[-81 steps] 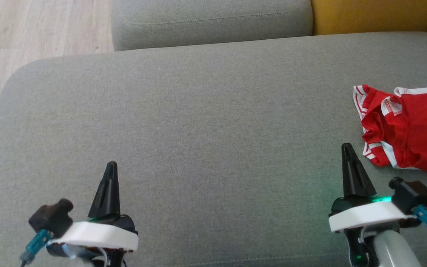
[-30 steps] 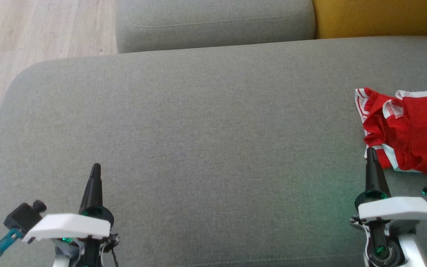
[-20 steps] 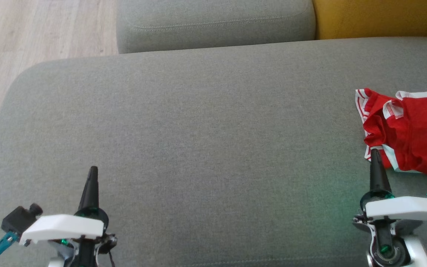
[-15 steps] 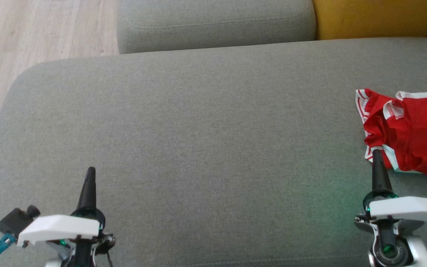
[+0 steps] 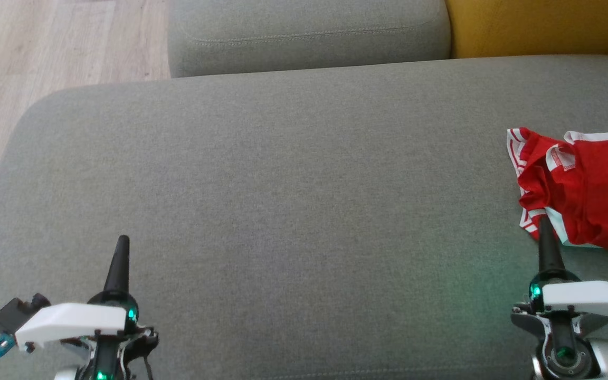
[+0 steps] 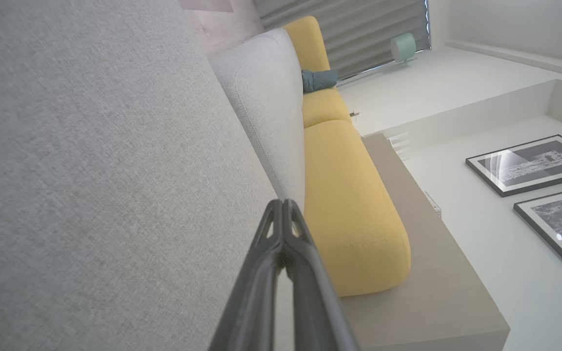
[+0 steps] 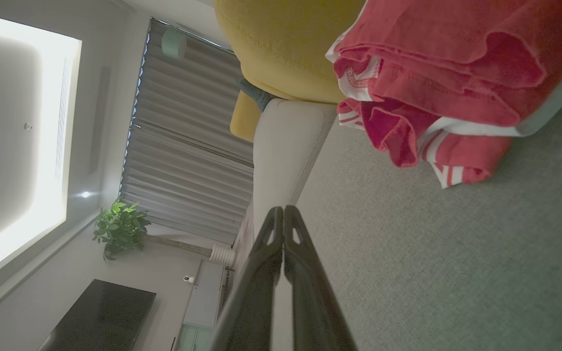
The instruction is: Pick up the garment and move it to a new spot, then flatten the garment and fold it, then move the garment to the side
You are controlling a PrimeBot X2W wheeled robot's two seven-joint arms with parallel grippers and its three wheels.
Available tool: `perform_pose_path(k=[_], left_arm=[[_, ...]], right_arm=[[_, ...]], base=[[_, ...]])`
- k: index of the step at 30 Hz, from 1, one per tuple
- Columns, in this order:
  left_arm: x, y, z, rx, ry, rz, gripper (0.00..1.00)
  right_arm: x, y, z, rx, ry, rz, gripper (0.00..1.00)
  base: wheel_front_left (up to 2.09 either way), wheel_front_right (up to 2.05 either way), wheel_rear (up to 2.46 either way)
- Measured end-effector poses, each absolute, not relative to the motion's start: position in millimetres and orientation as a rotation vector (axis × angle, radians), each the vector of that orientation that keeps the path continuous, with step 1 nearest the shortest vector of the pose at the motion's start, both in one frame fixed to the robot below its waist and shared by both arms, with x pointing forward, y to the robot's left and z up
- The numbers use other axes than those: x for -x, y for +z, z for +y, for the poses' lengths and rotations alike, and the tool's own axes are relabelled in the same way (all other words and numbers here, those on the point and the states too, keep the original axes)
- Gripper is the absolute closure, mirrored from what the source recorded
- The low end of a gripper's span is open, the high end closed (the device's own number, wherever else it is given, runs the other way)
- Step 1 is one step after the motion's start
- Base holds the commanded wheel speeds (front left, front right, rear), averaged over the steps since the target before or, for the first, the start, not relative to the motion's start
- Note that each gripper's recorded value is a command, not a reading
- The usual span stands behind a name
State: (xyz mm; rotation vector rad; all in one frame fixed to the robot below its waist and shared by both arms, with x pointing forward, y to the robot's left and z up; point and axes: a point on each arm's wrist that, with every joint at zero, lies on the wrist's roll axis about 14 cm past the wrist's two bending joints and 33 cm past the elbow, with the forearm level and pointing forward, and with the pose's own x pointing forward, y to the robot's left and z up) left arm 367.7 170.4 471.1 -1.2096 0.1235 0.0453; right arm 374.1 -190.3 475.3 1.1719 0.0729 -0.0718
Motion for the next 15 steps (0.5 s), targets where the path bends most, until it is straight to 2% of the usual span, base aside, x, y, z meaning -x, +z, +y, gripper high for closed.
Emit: perform_pose_path(k=[15], left_arm=[[-371.0,473.7,174.6,1.353,0.047,0.121,1.00]], right_arm=[[-374.0,475.7,-194.8,-1.333,-0.082,0.070,1.00]], base=[[0.00,0.00,0.00]])
